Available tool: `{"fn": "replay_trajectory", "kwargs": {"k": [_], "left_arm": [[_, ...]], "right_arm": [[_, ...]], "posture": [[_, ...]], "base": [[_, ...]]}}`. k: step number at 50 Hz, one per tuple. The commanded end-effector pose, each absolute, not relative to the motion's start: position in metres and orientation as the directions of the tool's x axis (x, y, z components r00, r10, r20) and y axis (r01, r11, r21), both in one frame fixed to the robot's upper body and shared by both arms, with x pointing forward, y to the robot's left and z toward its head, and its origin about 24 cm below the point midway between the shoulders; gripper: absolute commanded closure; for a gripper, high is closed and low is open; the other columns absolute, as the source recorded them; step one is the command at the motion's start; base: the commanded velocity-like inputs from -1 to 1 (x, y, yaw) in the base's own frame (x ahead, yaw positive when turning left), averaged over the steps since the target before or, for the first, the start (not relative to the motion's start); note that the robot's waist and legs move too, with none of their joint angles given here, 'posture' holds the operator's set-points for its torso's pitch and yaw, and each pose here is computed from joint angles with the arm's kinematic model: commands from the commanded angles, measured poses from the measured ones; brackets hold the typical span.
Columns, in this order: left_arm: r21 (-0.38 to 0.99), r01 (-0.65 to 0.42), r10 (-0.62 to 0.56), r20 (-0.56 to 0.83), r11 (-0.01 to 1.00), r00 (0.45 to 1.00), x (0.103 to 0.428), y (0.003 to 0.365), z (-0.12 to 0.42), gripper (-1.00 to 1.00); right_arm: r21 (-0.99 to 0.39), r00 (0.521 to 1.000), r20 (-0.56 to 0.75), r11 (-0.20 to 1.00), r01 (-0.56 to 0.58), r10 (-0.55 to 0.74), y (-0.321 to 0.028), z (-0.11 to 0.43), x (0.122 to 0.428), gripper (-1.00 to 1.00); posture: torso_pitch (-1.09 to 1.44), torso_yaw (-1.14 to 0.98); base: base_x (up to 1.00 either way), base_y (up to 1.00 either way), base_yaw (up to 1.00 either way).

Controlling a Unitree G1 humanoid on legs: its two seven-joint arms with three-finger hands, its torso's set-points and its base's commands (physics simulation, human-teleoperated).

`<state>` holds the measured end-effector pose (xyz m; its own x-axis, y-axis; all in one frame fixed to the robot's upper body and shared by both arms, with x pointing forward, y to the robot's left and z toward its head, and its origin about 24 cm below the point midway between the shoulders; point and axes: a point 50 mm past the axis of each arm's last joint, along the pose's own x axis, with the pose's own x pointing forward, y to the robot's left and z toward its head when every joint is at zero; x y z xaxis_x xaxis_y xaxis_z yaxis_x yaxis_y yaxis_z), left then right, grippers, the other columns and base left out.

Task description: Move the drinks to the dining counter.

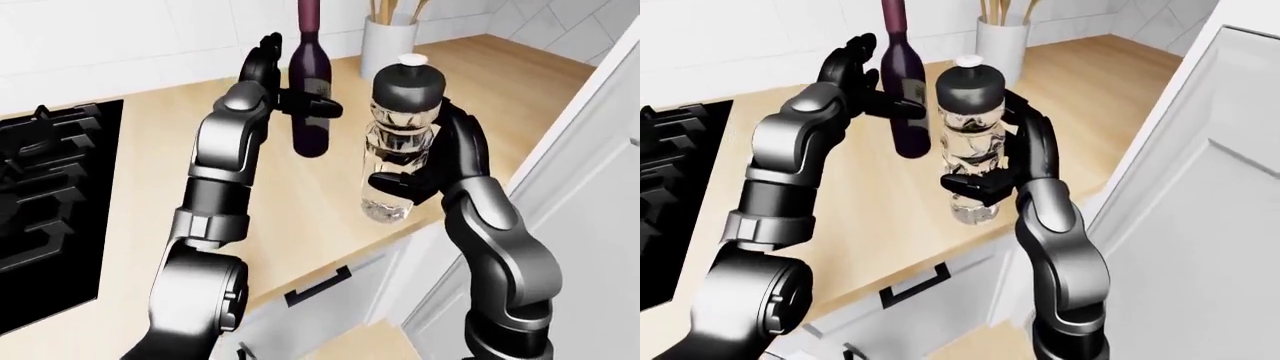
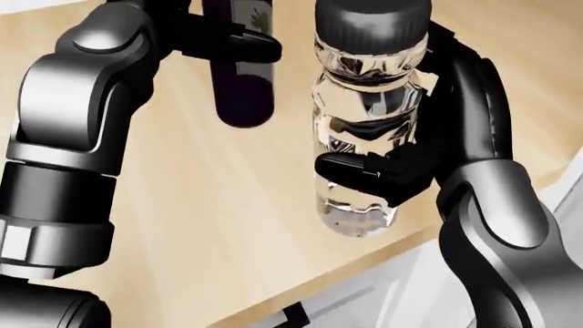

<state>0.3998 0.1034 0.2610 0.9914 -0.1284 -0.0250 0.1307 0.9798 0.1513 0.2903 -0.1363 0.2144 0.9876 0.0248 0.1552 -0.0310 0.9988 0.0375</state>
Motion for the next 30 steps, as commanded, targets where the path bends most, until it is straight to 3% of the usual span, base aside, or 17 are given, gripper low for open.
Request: {"fn": "replay_trajectory", "kwargs": {"k": [1,6,11,13,14,19,24,30], "left_arm": [[0.147,0.121,-0.136,0.098,0.982,0.986,0.3964,0.1011,0.2885,-1.00],[0.140,0.128,-0.142,0.097,0.982,0.985,0.3988,0.0999,0.2865,-1.00],[0.136,0.135,-0.149,0.096,0.981,0.984,0.3997,0.0983,0.2862,-0.35],[0.138,0.138,-0.152,0.095,0.981,0.984,0.4007,0.0971,0.2858,-0.29],[0.139,0.141,-0.155,0.095,0.980,0.983,0.4011,0.0964,0.2860,-0.15],[0.140,0.145,-0.159,0.099,0.980,0.982,0.4007,0.0951,0.2888,0.19],[0.142,0.144,-0.159,0.101,0.979,0.982,0.4007,0.0943,0.2898,0.42],[0.142,0.133,-0.148,0.101,0.981,0.984,0.4007,0.0962,0.2862,0.90]], "right_arm": [[0.046,0.964,0.263,0.998,-0.039,0.026,-0.1361,0.2329,0.2855,1.00],[0.046,0.965,0.261,0.998,-0.039,0.025,-0.1359,0.2318,0.2860,1.00],[0.046,0.965,0.260,0.998,-0.041,0.028,-0.1346,0.2311,0.2861,1.00],[0.046,0.965,0.261,0.998,-0.041,0.028,-0.1347,0.2309,0.2861,1.00],[0.047,0.965,0.260,0.998,-0.041,0.027,-0.1348,0.2307,0.2863,1.00],[0.047,0.966,0.258,0.998,-0.041,0.028,-0.1347,0.2299,0.2867,1.00],[0.047,0.966,0.258,0.998,-0.041,0.028,-0.1350,0.2297,0.2865,1.00],[0.049,0.966,0.256,0.998,-0.039,0.025,-0.1362,0.2278,0.2863,1.00]], "posture": [[0.00,0.00],[0.00,0.00],[0.00,0.00],[0.00,0.00],[0.00,0.00],[0.00,0.00],[0.00,0.00],[0.00,0.00]], "base": [[0.00,0.00,0.00],[0.00,0.00,0.00],[0.00,0.00,0.00],[0.00,0.00,0.00],[0.00,0.00,0.00],[0.00,0.00,0.00],[0.00,0.00,0.00],[0.00,0.00,0.00]]}}
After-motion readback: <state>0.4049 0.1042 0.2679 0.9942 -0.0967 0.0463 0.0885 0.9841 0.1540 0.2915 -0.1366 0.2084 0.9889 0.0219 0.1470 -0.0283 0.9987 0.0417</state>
